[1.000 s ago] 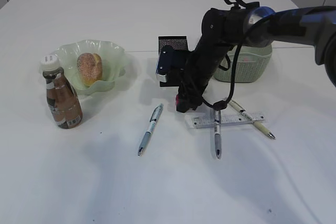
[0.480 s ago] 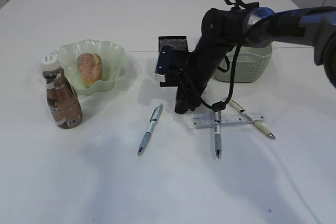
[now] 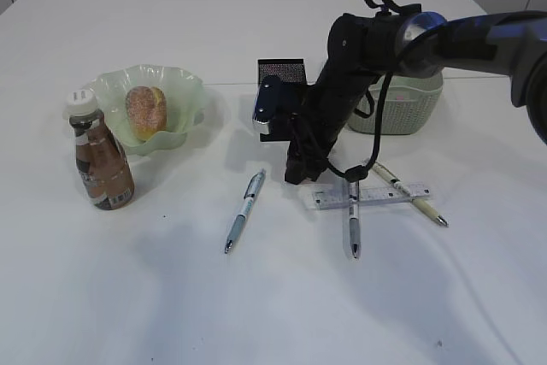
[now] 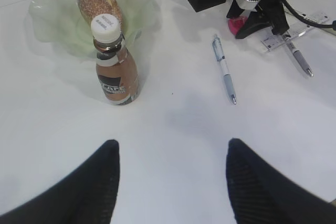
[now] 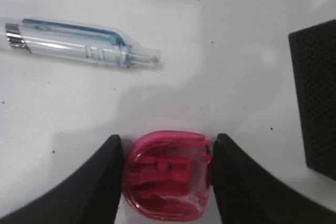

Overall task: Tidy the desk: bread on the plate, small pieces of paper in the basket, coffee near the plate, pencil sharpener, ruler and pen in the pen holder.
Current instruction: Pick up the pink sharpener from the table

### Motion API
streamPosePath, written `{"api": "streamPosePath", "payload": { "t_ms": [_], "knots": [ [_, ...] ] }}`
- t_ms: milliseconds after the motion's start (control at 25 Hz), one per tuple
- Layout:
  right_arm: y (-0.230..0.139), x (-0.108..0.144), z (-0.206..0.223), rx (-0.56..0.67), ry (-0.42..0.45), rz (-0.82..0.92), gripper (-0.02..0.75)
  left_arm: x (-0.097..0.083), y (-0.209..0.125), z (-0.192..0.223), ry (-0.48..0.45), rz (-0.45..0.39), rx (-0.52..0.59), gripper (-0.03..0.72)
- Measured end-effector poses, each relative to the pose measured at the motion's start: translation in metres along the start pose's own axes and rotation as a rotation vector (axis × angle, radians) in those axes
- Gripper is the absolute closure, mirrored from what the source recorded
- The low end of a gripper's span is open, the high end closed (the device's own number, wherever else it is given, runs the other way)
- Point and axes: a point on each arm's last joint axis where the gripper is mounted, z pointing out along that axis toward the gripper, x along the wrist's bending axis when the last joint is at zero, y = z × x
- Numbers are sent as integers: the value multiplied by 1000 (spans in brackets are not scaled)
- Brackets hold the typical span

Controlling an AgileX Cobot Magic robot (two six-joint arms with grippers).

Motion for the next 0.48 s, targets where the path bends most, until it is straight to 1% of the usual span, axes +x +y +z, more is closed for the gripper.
{"api": "streamPosePath", "payload": {
  "t_ms": [480],
  "knots": [
    [0,0,0,1,3,0,364,0,0,0,-2,-2,0,240]
  ]
}}
